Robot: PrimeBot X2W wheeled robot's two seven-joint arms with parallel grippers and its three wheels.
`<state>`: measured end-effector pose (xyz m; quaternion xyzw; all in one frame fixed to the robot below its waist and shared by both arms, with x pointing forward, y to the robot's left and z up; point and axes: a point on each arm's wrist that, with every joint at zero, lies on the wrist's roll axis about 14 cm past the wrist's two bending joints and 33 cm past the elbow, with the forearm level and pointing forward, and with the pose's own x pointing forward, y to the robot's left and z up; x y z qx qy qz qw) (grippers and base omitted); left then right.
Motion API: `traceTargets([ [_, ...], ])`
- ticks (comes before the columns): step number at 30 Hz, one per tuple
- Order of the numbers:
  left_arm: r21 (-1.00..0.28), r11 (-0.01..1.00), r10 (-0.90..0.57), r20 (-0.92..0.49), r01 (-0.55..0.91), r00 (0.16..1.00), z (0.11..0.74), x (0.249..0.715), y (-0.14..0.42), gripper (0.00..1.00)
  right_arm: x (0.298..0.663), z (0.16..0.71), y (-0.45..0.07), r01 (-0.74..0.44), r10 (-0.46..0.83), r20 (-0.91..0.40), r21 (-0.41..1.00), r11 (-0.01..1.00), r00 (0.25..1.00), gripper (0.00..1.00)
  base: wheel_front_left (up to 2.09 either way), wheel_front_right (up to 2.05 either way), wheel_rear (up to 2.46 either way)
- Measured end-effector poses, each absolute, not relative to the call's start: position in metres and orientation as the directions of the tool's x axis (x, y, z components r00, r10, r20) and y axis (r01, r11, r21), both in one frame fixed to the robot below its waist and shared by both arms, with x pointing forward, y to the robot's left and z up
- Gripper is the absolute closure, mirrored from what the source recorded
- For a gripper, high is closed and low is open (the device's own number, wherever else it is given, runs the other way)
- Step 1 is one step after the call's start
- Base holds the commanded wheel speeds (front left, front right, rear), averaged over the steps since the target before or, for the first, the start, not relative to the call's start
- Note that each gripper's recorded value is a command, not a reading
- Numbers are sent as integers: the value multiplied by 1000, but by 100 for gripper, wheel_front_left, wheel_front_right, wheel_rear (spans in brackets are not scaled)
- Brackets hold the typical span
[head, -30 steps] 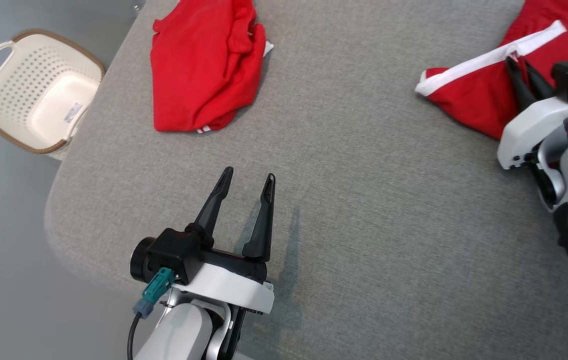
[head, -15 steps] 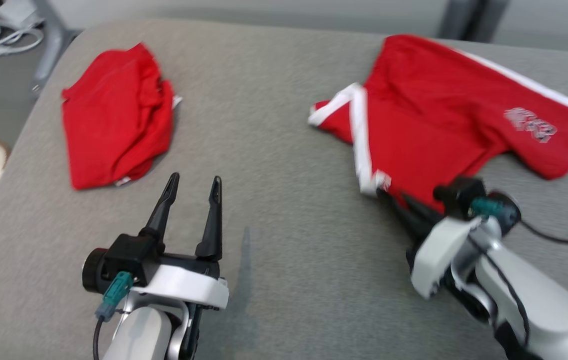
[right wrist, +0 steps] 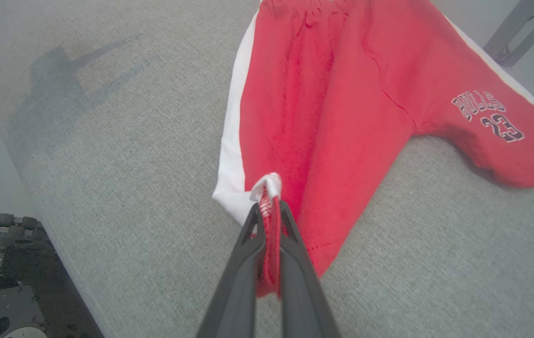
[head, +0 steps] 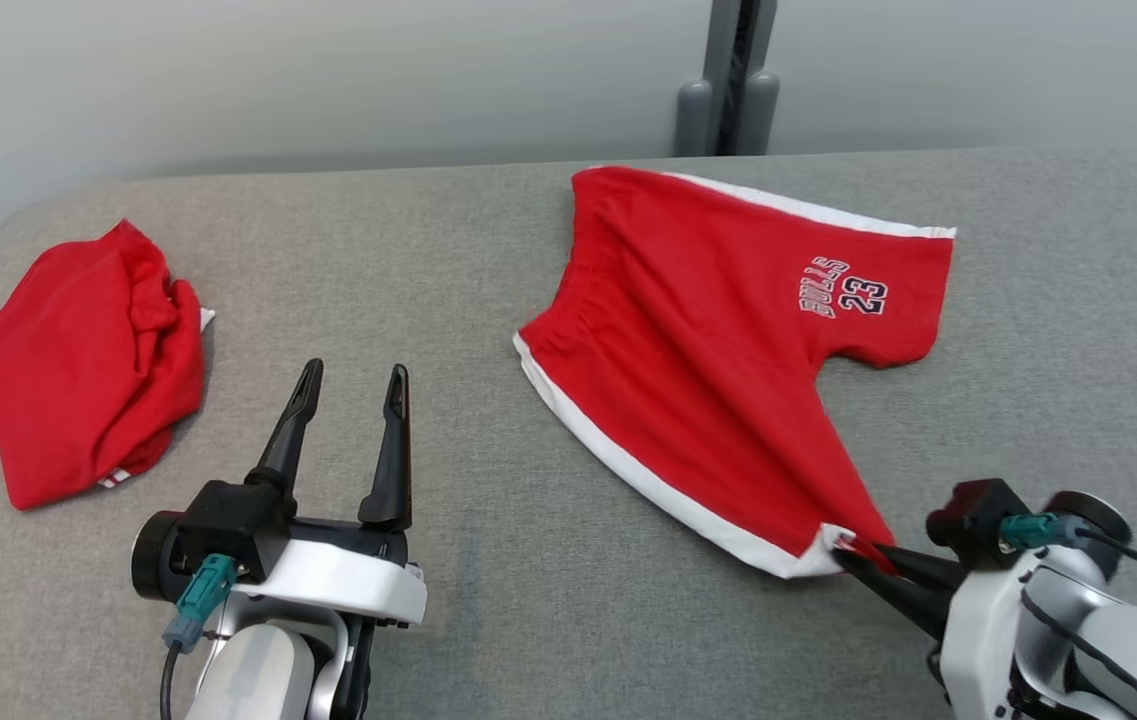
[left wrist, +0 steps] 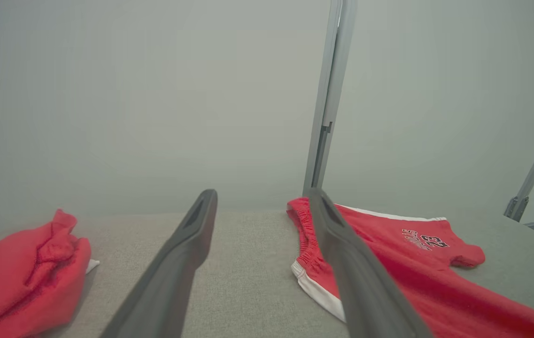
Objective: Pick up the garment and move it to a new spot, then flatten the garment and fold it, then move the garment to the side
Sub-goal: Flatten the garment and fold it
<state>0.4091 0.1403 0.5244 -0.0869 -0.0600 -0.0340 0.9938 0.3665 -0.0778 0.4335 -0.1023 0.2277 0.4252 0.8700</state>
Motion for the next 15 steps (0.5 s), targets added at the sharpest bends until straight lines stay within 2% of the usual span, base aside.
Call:
traceTargets([
  [3, -164, 982, -69, 126, 90, 990, 524, 409, 137, 0, 360, 431, -88, -781, 681, -502, 19, 624, 533, 100, 0, 0, 0],
  [4, -161, 983, -70, 125, 90, 990, 524, 409, 137, 0, 359, 430, -89, -781, 681, -502, 19, 624, 532, 78, 0, 0, 0],
  [5, -161, 983, -70, 125, 90, 990, 524, 409, 137, 0, 359, 430, -89, -781, 681, -502, 19, 624, 532, 0, 0, 0, 0],
  [10, -156, 982, -87, 117, 105, 989, 521, 409, 133, 0, 359, 426, -110, -728, 638, -523, 49, 684, 565, 0, 0, 0, 0],
  [15, -152, 980, -111, 111, 127, 988, 518, 413, 125, 0, 386, 448, -133, -644, 593, -428, 32, 764, 682, 0, 0, 0, 0],
])
